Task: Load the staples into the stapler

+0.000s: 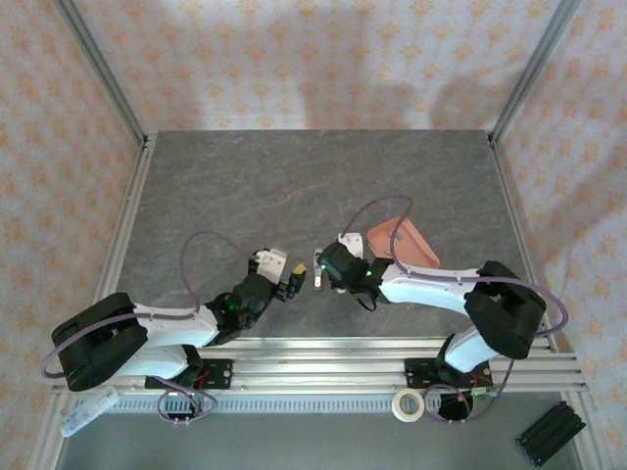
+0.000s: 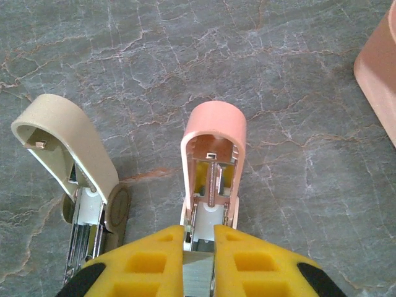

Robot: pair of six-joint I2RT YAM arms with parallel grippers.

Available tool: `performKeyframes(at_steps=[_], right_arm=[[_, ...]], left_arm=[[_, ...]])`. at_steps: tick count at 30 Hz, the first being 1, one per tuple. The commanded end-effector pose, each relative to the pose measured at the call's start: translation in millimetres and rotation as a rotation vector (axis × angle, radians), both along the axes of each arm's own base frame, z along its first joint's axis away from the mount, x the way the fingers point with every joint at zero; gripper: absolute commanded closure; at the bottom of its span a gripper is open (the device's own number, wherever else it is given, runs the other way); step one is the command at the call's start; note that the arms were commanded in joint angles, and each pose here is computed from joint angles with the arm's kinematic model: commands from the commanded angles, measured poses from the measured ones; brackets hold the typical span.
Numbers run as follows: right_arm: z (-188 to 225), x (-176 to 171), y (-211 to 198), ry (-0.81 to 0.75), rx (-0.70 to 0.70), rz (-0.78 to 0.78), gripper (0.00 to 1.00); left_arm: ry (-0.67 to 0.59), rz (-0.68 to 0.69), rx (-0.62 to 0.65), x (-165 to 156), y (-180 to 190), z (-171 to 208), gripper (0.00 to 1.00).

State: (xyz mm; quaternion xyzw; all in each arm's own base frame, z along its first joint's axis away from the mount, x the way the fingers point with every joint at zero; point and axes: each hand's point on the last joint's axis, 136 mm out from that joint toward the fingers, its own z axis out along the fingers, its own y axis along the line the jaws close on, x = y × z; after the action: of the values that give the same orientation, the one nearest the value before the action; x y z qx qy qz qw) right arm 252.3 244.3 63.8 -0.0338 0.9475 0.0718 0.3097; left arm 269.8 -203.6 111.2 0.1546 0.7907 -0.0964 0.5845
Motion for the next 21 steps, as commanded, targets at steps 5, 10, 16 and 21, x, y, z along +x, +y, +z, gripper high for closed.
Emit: performKeyframes(at_steps=[5,10,16,21], right_arm=[[-4,2,-5,-0.017,-0.032,-0.024,0.84],[-6,1,-5,-0.013,-0.03,-0.026,0.84],[-10,0,-4,-0.003,-0.023,-0.025,0.84],[-13,-2,-6,0.005,-0.028,-0.027,0.84]], left_arm=[[0.003,0.019,0.0,5,1,1,0.18],[0.006,0.017,0.003,4,1,0,0.18],[0.006,0.018,0.002,4,1,0,0.18],[0.009,0.017,0.004,4,1,-1,0.18]])
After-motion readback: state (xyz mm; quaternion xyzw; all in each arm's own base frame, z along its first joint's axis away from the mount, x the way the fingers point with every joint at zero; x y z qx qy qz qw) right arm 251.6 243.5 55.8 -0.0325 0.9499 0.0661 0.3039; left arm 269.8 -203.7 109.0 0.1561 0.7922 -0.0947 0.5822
